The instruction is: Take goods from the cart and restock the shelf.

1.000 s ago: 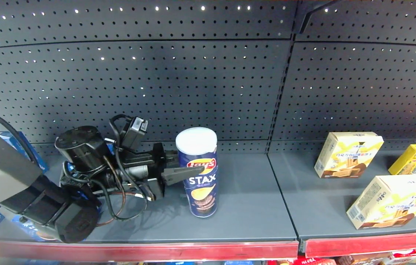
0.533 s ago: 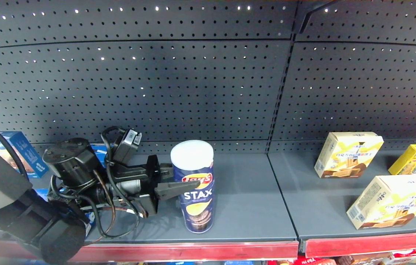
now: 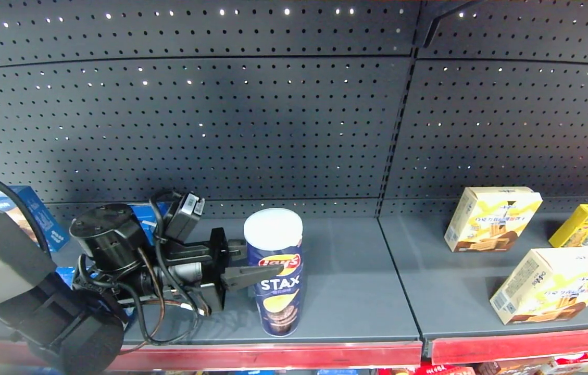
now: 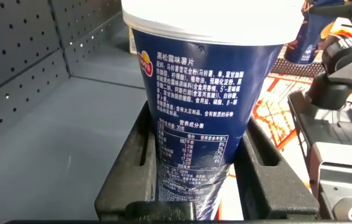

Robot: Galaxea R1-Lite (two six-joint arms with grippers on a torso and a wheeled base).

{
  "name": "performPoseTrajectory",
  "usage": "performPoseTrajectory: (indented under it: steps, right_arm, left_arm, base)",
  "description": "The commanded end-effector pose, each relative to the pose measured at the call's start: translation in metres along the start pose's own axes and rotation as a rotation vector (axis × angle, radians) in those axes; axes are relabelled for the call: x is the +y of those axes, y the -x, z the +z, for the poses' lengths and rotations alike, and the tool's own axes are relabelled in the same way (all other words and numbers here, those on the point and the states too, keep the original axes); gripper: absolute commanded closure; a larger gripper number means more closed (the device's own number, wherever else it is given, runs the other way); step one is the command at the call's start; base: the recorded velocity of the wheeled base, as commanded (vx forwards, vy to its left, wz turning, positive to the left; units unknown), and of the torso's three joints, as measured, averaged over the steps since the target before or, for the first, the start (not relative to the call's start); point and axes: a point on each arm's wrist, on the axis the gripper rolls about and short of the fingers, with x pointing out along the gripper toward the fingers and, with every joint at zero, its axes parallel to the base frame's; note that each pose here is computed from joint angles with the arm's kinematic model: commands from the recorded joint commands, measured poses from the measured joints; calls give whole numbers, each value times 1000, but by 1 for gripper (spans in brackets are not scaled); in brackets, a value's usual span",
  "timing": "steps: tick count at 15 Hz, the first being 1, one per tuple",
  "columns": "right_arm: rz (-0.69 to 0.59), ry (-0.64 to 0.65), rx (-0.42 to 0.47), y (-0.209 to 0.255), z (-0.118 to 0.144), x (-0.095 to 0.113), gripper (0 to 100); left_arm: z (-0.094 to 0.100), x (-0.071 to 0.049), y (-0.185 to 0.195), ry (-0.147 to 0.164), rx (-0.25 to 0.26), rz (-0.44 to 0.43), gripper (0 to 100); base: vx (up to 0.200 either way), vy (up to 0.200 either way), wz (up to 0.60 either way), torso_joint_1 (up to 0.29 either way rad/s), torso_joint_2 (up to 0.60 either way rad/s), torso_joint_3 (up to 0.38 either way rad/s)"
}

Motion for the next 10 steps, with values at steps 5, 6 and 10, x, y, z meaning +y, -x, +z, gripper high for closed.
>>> performPoseTrajectory:
  steps: [5,6,10]
  right_arm:
    - [1,0,4,0,-1,0,100]
    - [1,0,6,0,-1,0,100]
    - [1,-1,9,0,-1,0,100]
  left_arm:
    - [-6,2,-1,13,11,1,0]
    - [-5,2,-1,9,9,0,0]
    - [6,-2,3,-27,-9,5,0]
  base:
    - [0,0,0,0,0,0]
    - [0,0,0,0,0,0]
    - [0,0,0,0,0,0]
